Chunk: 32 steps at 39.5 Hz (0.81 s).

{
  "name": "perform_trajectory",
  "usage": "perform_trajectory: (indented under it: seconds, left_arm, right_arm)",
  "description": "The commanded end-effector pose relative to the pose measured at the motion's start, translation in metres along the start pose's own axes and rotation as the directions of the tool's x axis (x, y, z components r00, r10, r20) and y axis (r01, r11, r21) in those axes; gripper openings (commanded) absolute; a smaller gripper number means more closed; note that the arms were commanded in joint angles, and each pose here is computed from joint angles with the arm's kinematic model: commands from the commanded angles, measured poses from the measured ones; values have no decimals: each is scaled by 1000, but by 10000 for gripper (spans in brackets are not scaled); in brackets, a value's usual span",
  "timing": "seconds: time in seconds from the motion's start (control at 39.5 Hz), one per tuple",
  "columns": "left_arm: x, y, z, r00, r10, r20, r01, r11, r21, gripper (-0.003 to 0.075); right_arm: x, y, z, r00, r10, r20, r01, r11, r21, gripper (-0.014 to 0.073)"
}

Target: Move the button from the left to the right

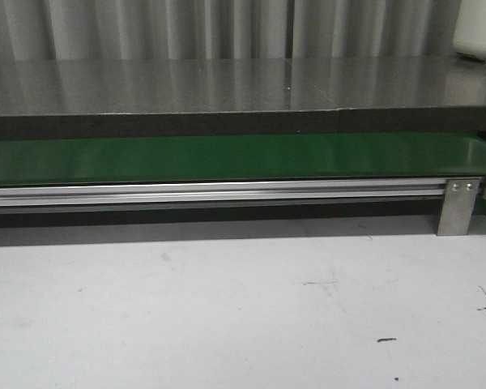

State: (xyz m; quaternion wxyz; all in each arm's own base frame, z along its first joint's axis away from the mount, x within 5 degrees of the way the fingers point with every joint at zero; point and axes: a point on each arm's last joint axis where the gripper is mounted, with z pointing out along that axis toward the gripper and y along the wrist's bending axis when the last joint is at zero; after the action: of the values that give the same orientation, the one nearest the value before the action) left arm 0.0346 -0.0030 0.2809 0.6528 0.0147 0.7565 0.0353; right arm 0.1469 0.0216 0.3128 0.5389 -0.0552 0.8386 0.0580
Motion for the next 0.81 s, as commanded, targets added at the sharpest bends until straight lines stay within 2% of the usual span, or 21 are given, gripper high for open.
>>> perform_trajectory:
  seconds: [0.0, 0.18, 0.35, 0.78]
  left_arm:
    - [-15, 1, -2, 995, -15, 95, 15, 1000, -6, -21]
    - [-15, 1, -2, 995, -15, 95, 15, 1000, -6, -21]
    - [-15, 1, -2, 995, -15, 95, 15, 1000, -6, -21]
    - [-15, 1, -2, 995, -15, 95, 15, 1000, -6, -21]
  right_arm:
    - [5, 0, -29, 977, -12, 214, 9, 1000, 16, -70]
    - [35, 1, -65, 935, -20, 355, 16, 1000, 15, -70]
    - [41, 2, -88, 881, -25, 472, 19, 1000, 17, -70]
    - [41, 3, -90, 877, -25, 481, 20, 1000, 17, -70]
